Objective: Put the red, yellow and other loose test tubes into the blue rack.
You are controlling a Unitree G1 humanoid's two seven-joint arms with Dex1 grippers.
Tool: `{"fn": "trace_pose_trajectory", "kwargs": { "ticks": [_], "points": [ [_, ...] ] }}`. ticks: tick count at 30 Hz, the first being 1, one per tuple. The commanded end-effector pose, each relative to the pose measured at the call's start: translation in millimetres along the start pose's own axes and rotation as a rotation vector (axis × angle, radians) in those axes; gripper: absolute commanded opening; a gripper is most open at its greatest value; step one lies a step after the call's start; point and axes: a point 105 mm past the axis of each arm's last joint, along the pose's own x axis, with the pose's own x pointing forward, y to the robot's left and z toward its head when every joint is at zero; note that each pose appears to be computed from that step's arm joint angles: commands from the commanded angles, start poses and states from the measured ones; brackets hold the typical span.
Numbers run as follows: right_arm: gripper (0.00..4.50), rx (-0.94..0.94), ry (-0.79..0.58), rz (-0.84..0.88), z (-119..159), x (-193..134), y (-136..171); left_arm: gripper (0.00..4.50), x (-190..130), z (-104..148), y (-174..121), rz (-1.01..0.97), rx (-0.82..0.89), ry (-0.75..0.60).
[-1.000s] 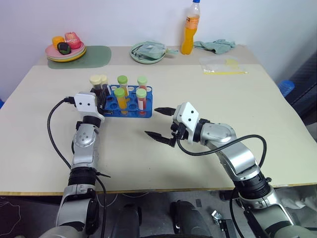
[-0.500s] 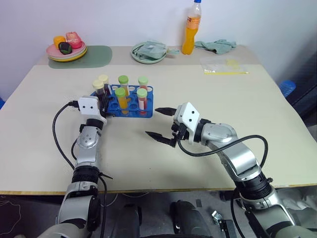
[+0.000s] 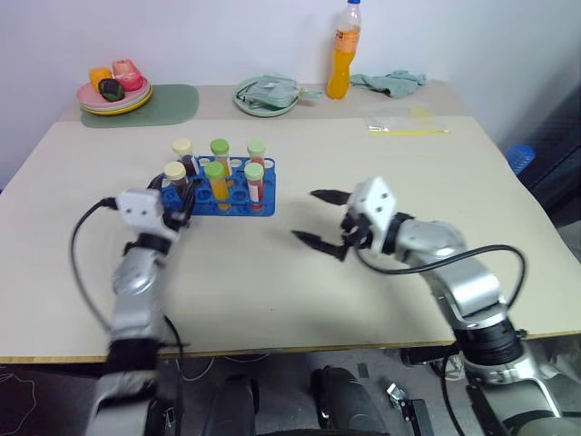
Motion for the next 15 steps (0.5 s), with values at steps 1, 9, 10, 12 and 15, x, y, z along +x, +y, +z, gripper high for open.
{"fn": "trace_pose_trajectory", "kwargs": {
  "ticks": [1,9,10,12,15],
  "points": [
    [4.32,0.042,0.032,-0.081,-6.5,-36.9,-25.6,3.02,-33.0,15.6,12.4,-0.140,0.054,0.109],
    [4.32,0.088,0.161,-0.143,-37.3,-82.5,-48.7,3.02,-69.1,21.0,46.3,-0.171,0.138,0.270],
    [4.32,0.090,0.165,-0.149,-39.3,-84.1,-50.2,3.02,-70.0,20.7,47.4,-0.166,0.137,0.273],
    [4.32,0.087,0.167,-0.155,-42.2,-84.0,-50.9,3.02,-71.7,19.4,50.5,-0.150,0.137,0.277],
    [4.32,0.085,0.158,-0.151,-42.0,-78.6,-49.0,3.02,-70.6,18.5,48.9,-0.139,0.126,0.273]
  ]
}}
